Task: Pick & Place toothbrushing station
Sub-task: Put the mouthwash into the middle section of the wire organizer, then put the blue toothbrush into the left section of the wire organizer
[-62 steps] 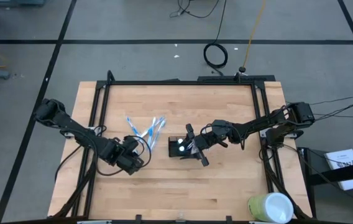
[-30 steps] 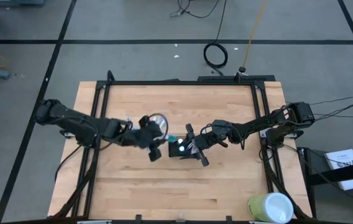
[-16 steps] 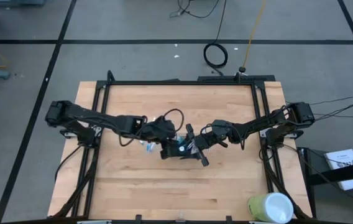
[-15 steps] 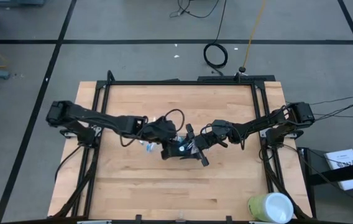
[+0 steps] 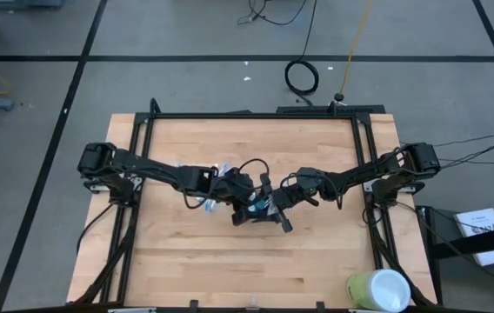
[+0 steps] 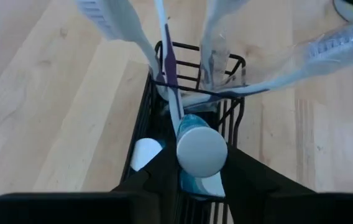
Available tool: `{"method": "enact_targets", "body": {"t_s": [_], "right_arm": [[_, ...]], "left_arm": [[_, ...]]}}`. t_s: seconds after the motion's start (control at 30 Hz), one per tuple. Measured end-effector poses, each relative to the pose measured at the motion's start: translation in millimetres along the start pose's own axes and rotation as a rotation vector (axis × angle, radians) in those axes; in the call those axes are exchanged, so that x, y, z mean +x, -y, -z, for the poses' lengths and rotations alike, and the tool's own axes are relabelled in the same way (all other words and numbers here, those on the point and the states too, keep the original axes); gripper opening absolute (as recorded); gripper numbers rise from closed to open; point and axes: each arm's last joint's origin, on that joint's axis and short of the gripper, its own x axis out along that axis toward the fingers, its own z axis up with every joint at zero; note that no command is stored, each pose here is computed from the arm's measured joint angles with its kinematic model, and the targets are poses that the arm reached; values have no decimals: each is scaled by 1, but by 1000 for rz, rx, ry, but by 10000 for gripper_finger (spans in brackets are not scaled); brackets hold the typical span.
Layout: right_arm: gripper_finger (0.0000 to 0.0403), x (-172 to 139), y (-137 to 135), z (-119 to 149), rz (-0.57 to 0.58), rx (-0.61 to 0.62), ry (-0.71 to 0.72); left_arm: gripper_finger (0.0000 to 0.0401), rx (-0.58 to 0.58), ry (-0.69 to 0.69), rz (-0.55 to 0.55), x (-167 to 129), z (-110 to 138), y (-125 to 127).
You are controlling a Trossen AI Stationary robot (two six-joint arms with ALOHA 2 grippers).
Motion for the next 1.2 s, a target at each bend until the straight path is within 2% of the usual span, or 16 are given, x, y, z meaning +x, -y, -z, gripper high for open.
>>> {"method": "enact_targets", "body": {"t_s": [0.23,0.37,0.53,0.7,0.9,1.0,1.13,1.2], "right_arm": [[210,0,0,0,0,0,0],[210,0,0,0,0,0,0],[210,0,0,0,0,0,0],[210,0,0,0,0,0,0],[210,0,0,0,0,0,0],[210,0,0,0,0,0,0],[210,0,0,0,0,0,0],[210,0,0,0,0,0,0]], "left_arm": [[207,8,21,25,2,-2,2],[248,24,26,26,0,-3,2],[278,45,55,26,-17,-8,2],[285,50,137,-9,-61,-19,1],[274,71,220,-206,-121,-15,4],[275,43,208,-349,-138,-5,4],[277,-92,126,-569,-143,19,-3],[276,-176,97,-634,-139,34,-9]]}}
